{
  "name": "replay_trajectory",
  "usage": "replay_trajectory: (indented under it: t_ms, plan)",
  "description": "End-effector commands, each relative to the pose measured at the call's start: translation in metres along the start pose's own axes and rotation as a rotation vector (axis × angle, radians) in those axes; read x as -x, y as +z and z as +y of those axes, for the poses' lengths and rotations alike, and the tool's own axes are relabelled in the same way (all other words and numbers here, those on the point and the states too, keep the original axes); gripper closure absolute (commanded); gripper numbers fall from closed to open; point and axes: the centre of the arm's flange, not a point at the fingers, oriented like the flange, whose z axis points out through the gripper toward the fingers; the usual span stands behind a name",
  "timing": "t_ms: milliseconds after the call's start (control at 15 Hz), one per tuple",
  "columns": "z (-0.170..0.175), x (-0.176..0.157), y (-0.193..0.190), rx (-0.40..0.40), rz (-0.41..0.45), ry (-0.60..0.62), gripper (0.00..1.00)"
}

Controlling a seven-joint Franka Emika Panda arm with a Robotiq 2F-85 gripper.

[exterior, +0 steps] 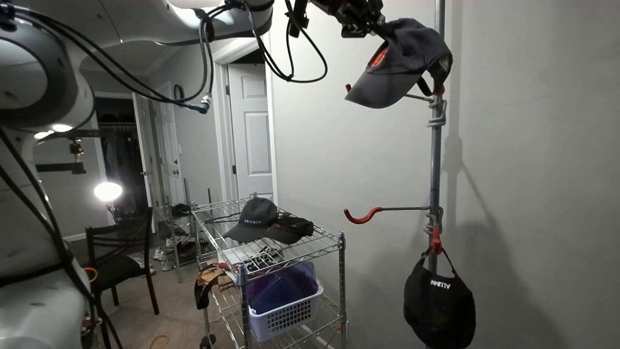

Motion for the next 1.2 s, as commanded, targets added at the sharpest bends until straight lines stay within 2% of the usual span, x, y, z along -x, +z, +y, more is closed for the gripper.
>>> replay_trajectory:
  t_ms: [0, 333, 533, 933, 1133]
  plan:
    - [0.017, -0.021, -0.017, 0.065, 0.125, 0.05, 0.98]
    - [0.029, -0.03, -0.037, 0.11, 0.207, 0.058, 0.98]
    - [0.023, -0.03, -0.02, 0.106, 0.162, 0.018, 0.98]
    - [-0.006, -0.018, 0.066, 0.121, 0.007, -0.047, 0.98]
    - [-0.016, -0.011, 0.088, 0.1, -0.043, -0.089, 0.98]
